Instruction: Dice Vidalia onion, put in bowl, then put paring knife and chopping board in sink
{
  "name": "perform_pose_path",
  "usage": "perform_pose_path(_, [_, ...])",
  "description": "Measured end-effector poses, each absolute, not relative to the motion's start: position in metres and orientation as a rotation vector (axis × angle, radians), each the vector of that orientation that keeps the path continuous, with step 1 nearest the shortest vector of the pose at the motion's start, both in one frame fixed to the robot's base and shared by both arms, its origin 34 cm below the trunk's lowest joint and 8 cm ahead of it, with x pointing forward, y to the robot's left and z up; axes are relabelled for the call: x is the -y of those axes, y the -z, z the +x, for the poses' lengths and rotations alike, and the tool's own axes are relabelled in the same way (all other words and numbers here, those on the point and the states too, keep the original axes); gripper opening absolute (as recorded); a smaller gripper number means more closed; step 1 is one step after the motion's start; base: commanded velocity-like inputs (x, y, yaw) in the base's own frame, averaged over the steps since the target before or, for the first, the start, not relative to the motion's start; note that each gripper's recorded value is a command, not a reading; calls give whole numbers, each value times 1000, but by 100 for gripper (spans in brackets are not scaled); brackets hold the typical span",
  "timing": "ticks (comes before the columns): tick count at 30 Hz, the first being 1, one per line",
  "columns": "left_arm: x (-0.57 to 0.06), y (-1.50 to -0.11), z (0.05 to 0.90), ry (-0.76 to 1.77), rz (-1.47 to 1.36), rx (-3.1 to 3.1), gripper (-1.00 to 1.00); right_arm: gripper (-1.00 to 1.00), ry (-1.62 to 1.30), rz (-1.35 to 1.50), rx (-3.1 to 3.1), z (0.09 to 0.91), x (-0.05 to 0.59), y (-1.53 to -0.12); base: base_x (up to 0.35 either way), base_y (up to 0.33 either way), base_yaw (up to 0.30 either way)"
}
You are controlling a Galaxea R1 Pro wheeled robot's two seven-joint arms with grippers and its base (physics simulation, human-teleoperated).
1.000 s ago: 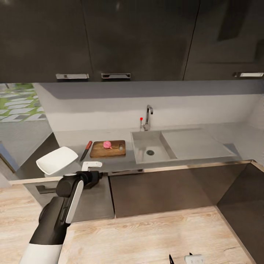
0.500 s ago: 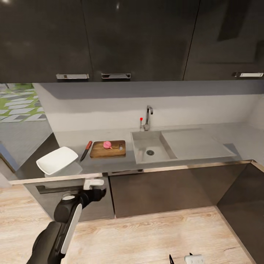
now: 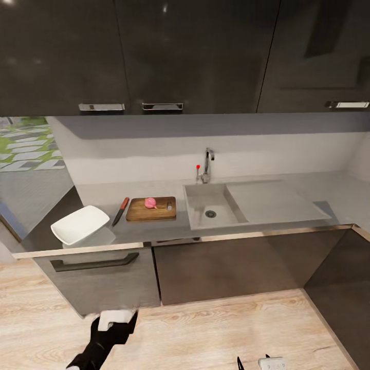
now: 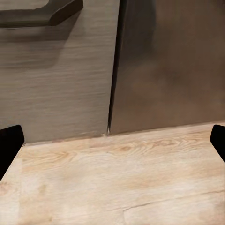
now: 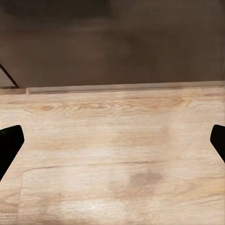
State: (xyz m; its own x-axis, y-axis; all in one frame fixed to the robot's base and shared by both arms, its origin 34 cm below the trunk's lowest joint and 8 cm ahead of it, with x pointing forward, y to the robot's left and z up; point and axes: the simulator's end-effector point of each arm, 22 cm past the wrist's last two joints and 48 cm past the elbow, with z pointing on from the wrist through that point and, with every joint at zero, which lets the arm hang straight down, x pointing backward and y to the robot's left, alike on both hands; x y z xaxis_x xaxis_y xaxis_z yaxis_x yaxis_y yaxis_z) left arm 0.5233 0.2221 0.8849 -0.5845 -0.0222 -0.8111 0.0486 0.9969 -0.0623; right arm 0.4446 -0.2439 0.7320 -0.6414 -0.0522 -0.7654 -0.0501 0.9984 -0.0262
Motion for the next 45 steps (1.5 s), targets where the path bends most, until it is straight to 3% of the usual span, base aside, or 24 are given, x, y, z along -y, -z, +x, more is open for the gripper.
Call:
perform_pose_path(17, [-288,-733,349,-35,-46,-2491,100,100,4,-69,-2267,445,244,-732,0,0,0])
perform_pose_path(31, [-298,-723,334,-56,-75,-2527,100,100,4,-69,-2263,446,244,-733,0,0,7])
perform_pose_path(45, [-298,-716,325,-57,-78,-2550,100,100,5,-68,-2264,446,244,-733,54,0,238])
